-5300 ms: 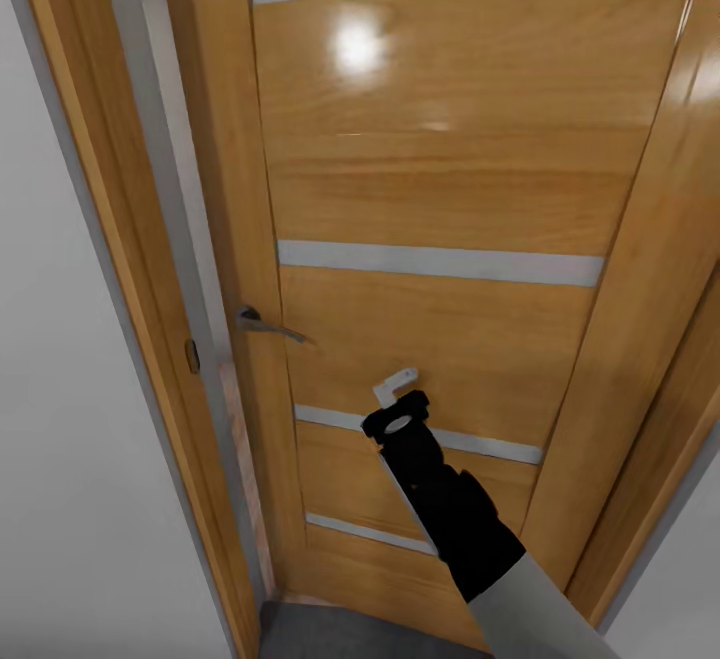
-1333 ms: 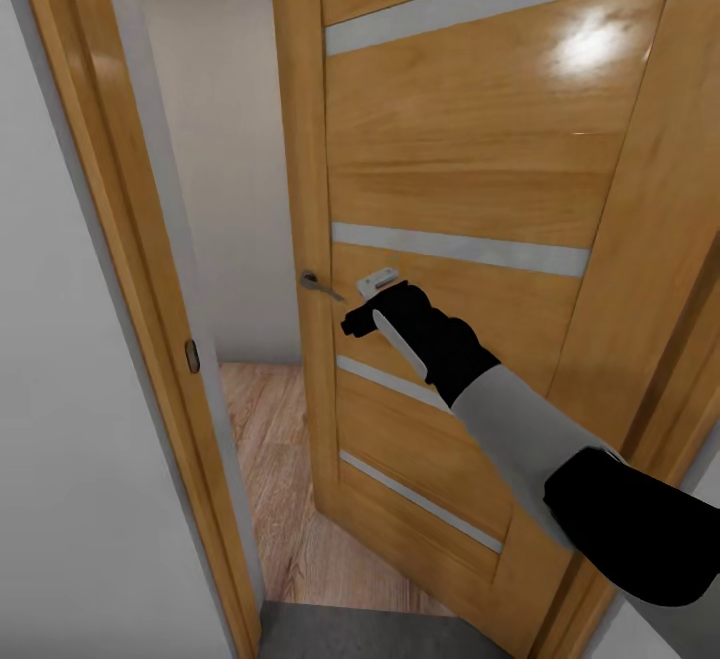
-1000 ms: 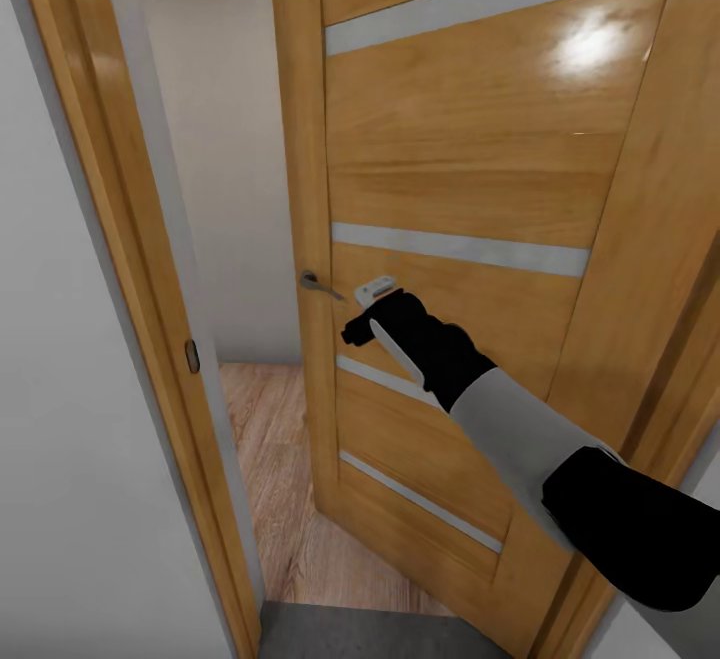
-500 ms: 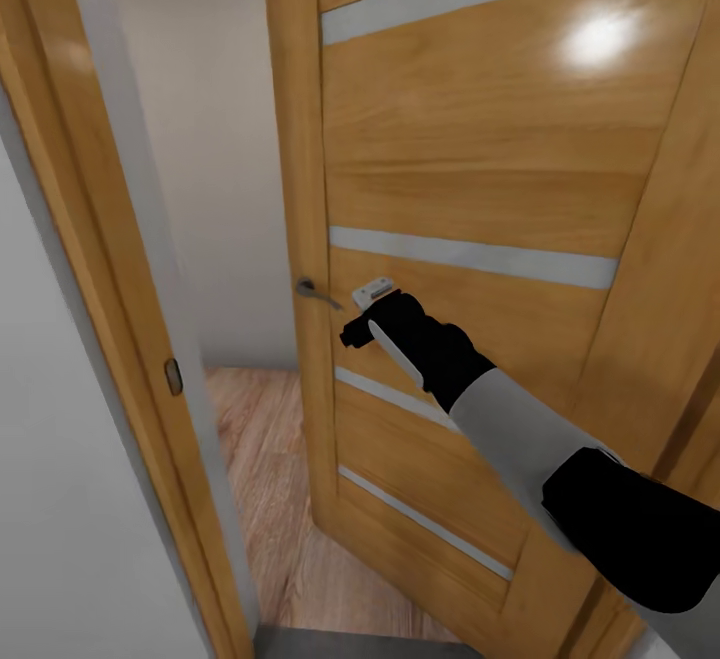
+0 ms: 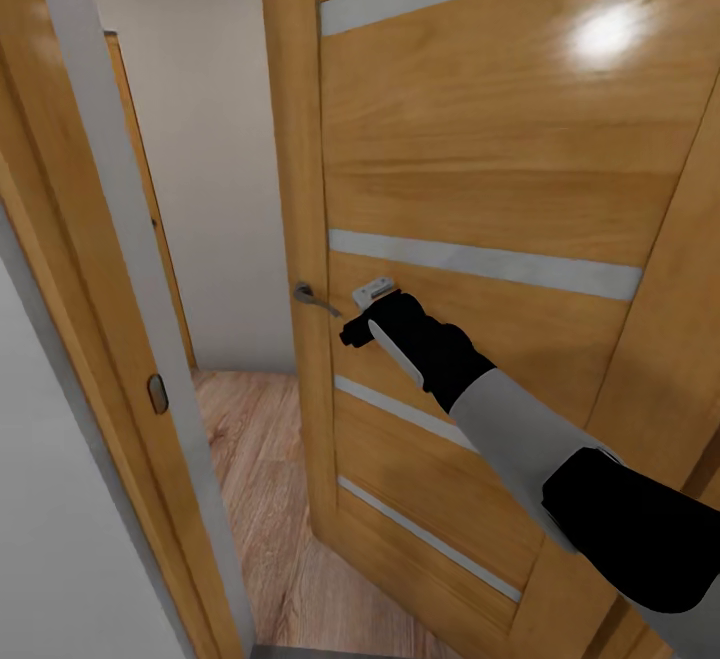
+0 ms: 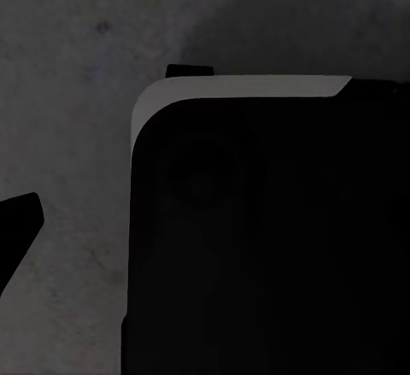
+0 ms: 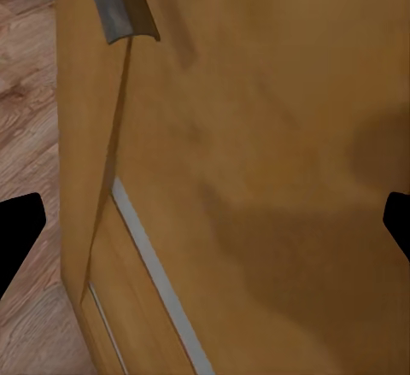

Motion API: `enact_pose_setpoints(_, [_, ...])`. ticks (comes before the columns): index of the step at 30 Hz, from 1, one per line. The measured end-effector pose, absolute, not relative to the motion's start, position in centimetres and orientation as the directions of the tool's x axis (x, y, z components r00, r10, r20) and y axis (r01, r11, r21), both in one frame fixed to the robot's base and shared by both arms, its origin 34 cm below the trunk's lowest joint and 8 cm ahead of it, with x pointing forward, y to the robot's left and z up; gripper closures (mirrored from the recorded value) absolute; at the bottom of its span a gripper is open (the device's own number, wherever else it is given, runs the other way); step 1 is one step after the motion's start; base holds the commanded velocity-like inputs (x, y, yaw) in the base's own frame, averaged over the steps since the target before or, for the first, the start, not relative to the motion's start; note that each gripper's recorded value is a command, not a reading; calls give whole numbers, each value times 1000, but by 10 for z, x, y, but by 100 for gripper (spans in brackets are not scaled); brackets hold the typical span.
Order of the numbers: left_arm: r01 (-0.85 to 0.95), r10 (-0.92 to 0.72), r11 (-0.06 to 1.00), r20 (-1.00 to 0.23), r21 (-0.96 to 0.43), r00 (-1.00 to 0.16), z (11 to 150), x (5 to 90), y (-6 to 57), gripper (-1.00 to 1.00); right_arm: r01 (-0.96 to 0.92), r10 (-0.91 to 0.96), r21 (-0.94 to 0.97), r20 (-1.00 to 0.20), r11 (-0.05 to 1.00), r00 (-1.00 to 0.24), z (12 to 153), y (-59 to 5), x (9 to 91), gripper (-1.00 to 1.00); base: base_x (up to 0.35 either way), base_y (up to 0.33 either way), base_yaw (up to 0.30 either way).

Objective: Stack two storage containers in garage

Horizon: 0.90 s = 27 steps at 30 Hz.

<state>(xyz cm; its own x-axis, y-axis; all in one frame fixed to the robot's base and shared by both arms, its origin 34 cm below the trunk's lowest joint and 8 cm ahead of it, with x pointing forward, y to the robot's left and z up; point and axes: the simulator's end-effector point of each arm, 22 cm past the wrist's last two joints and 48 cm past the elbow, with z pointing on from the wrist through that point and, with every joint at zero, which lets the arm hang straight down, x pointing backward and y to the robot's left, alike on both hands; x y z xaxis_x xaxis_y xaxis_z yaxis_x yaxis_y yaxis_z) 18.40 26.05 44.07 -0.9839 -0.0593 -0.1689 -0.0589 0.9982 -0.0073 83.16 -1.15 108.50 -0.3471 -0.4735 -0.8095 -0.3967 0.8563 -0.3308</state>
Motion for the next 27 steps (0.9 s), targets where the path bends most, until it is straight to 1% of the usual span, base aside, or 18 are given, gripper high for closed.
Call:
enact_pose_setpoints(5, [-59,-59,998,-169,-7,-984,441,184,261,-100,-378,-463,-331,-815,865,-347,1087,-14,833,-100,0,0,0])
enact_pose_setpoints(10, [-59,-59,998,-169,-8,-984,441,184,260,-100,-291,-494,-412,-805,864,-328,1097,-33,841,-100,33,0,0])
enact_pose_setpoints(19, [-57,-57,998,-169,-9,-984,441,184,260,-100,-212,-509,-463,-802,861,-314,1108,-49,846,-100,254,0,0])
enact_pose_setpoints(27, [-56,-57,998,-169,-8,-984,441,184,260,-100,-192,-511,-473,-801,860,-312,1110,-53,848,-100,97,0,0])
